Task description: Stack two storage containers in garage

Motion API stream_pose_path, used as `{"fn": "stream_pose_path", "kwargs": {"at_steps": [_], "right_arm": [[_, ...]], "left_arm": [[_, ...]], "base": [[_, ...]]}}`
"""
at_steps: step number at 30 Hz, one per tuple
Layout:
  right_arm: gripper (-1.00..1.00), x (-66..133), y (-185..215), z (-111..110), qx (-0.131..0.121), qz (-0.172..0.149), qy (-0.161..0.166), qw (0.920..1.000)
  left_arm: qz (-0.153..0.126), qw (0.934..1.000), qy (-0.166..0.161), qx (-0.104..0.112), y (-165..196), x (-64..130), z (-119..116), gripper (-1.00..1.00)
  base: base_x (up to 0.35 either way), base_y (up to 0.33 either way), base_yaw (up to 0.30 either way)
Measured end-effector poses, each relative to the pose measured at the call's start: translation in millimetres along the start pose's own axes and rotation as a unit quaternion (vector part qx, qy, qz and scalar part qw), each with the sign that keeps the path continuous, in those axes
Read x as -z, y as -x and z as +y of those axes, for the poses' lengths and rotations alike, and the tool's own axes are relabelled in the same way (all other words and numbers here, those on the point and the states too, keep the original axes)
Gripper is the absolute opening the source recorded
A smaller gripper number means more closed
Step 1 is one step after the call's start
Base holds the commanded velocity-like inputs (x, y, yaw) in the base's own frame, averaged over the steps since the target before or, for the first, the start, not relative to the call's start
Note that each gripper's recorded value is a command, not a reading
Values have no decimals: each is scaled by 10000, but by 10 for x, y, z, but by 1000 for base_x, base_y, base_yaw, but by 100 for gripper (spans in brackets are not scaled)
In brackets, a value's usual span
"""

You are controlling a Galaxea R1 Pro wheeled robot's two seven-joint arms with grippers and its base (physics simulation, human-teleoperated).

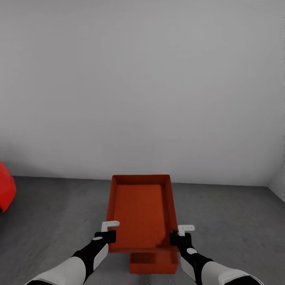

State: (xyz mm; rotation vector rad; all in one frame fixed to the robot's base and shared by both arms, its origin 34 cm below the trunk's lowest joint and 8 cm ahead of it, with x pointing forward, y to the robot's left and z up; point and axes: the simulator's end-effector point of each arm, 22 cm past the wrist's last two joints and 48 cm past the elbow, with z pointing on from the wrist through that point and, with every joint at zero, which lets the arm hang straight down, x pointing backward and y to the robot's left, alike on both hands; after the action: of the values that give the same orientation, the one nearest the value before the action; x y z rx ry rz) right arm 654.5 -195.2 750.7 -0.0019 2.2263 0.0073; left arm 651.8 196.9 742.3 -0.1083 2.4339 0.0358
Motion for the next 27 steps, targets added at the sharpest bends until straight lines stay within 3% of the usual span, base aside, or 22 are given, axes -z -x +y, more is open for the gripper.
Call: {"fn": "stream_pose_path", "kwargs": {"at_steps": [27], "right_arm": [[-100,-60,-235,0,-2,213,0,9998]], "left_arm": [[212,9998,15,-11,-219,-105,10,-100]], "base": [[0,0,-119]]}}
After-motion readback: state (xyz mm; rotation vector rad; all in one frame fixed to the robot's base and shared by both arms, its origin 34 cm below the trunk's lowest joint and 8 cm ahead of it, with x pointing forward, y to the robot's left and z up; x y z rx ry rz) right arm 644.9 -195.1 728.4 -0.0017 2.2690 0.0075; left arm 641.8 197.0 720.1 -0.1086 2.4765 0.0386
